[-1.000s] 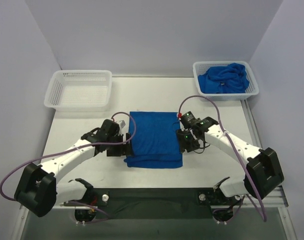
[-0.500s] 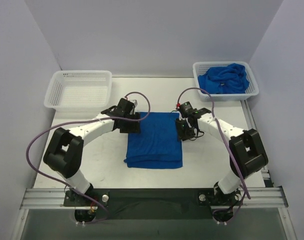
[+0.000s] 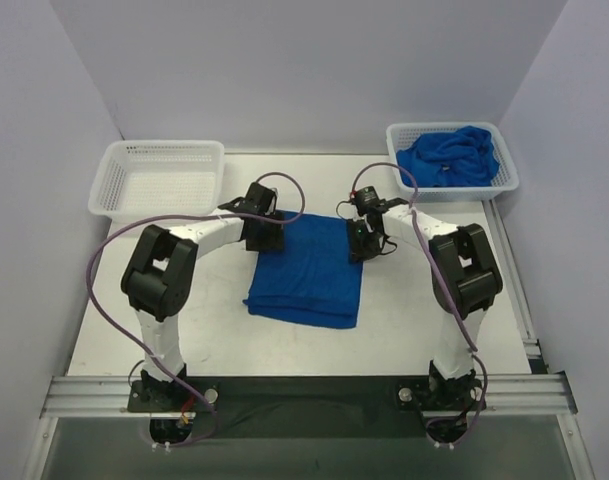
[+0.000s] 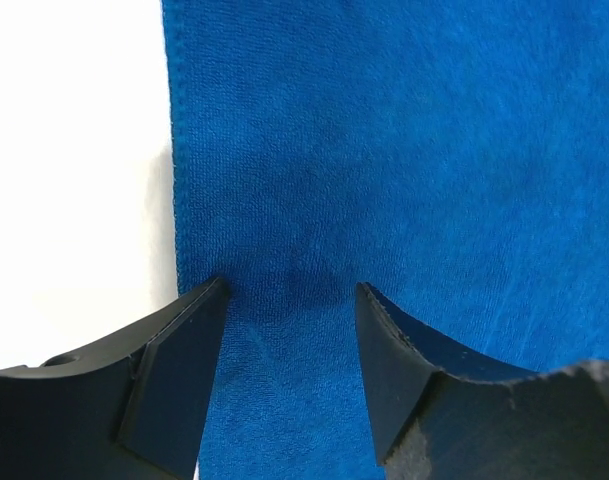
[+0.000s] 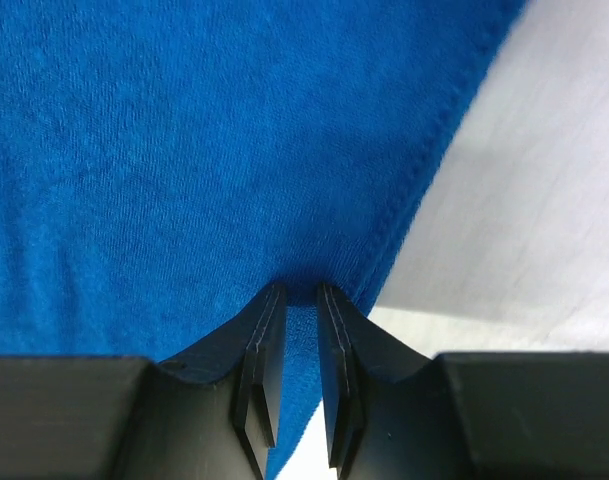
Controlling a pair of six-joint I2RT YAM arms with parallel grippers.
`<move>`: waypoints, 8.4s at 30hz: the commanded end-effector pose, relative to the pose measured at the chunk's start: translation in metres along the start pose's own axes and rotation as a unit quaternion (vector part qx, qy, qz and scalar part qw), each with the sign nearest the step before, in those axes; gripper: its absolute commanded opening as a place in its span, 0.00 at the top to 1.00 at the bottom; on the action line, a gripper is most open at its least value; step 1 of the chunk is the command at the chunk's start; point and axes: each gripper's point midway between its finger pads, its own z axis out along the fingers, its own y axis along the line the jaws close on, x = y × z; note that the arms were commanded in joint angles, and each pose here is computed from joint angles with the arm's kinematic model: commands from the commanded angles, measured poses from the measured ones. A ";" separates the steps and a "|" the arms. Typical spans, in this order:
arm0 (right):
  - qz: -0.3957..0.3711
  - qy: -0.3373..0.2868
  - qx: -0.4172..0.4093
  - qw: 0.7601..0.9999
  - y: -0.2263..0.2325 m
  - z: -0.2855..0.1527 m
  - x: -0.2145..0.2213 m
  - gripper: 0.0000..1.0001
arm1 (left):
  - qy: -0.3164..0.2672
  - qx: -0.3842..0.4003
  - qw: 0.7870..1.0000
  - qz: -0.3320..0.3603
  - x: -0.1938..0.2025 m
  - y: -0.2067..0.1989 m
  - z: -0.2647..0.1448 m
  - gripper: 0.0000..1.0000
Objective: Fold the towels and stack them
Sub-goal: Fold the towel
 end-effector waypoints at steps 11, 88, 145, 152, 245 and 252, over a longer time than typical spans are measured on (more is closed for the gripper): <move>-0.048 -0.081 -0.015 0.995 0.015 -0.044 -0.045 0.72 | -0.049 0.035 0.998 0.010 -0.037 -0.007 -0.041 0.11; -0.400 0.061 -0.023 0.914 0.088 -0.016 0.055 0.98 | -0.121 -0.017 0.992 0.018 0.073 0.083 -0.149 0.09; -0.352 0.065 -0.023 0.933 0.091 -0.067 0.135 0.73 | -0.092 0.036 0.995 -0.004 0.084 0.066 -0.143 0.09; -0.140 -0.009 0.053 0.989 0.045 -0.087 0.114 0.50 | -0.063 0.036 0.997 -0.032 0.094 0.052 -0.131 0.09; 0.184 -0.080 0.119 0.972 -0.020 -0.067 0.128 1.00 | 0.036 -0.010 0.995 -0.090 0.168 0.046 -0.075 0.85; 0.175 -0.059 0.143 0.972 -0.033 -0.064 0.137 1.00 | 0.042 -0.007 0.995 -0.093 0.174 0.047 -0.073 0.84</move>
